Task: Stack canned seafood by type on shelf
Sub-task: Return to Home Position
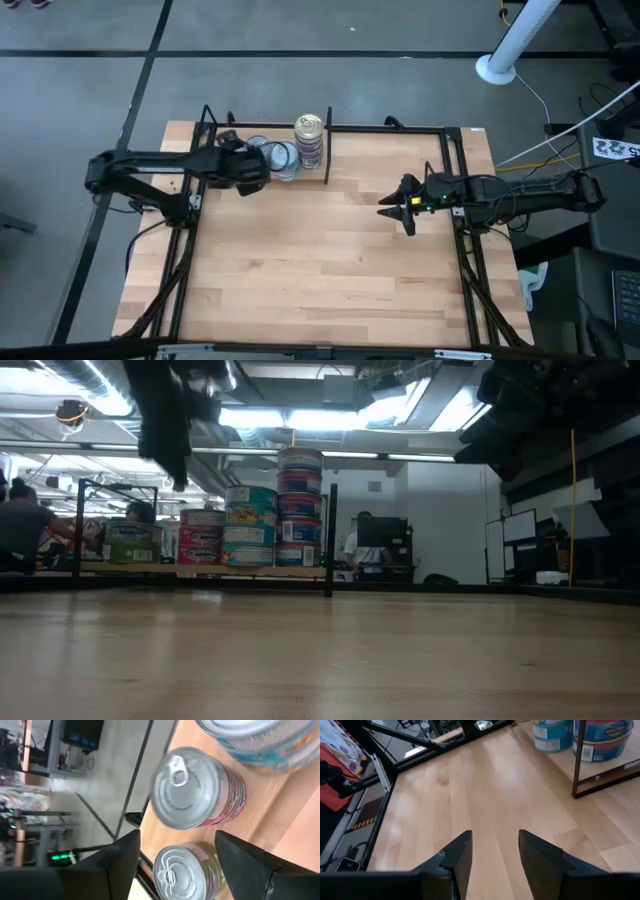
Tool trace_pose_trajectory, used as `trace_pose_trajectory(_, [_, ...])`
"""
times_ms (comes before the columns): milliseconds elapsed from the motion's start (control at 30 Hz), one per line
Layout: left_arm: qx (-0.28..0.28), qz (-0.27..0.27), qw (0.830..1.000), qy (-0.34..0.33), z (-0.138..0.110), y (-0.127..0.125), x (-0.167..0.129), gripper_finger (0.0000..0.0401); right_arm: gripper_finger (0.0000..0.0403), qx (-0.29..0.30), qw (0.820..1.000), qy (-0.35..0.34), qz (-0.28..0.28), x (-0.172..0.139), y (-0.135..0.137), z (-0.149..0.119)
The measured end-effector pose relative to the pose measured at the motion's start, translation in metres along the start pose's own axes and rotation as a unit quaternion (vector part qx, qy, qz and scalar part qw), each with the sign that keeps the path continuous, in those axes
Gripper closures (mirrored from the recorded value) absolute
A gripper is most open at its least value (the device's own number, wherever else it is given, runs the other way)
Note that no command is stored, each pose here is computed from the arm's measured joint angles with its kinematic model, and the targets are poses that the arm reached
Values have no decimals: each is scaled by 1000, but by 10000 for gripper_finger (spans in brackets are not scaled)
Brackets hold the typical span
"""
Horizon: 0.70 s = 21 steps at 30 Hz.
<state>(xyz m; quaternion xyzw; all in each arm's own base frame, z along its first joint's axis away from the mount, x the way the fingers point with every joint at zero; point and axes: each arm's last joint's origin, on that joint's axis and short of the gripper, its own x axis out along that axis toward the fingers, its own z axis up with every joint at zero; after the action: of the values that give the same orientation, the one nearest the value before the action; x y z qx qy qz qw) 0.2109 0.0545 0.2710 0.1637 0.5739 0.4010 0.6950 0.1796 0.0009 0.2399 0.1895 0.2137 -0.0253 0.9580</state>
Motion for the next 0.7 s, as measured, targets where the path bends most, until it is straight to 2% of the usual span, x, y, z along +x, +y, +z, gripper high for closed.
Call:
trace_pose_trajectory(167, [-89,-21,993,-78,-12,32,-42,148,242,-1,1000,-16,7,-6,1,3])
trace_pose_trajectory(367, [-181,-60,966,-177,-43,69,-82,148,242,-2,999,-49,20,-21,4,7])
trace_pose_trajectory(500, [-221,-78,948,-215,-69,86,-94,148,242,-3,996,-86,28,-36,5,11])
trace_pose_trajectory(600, [-298,-112,920,-230,-84,95,-98,148,242,-8,991,-129,30,-54,7,15])
trace_pose_trajectory(700, [-312,-143,907,-243,-95,91,-96,148,242,-43,987,-153,21,-69,6,13])
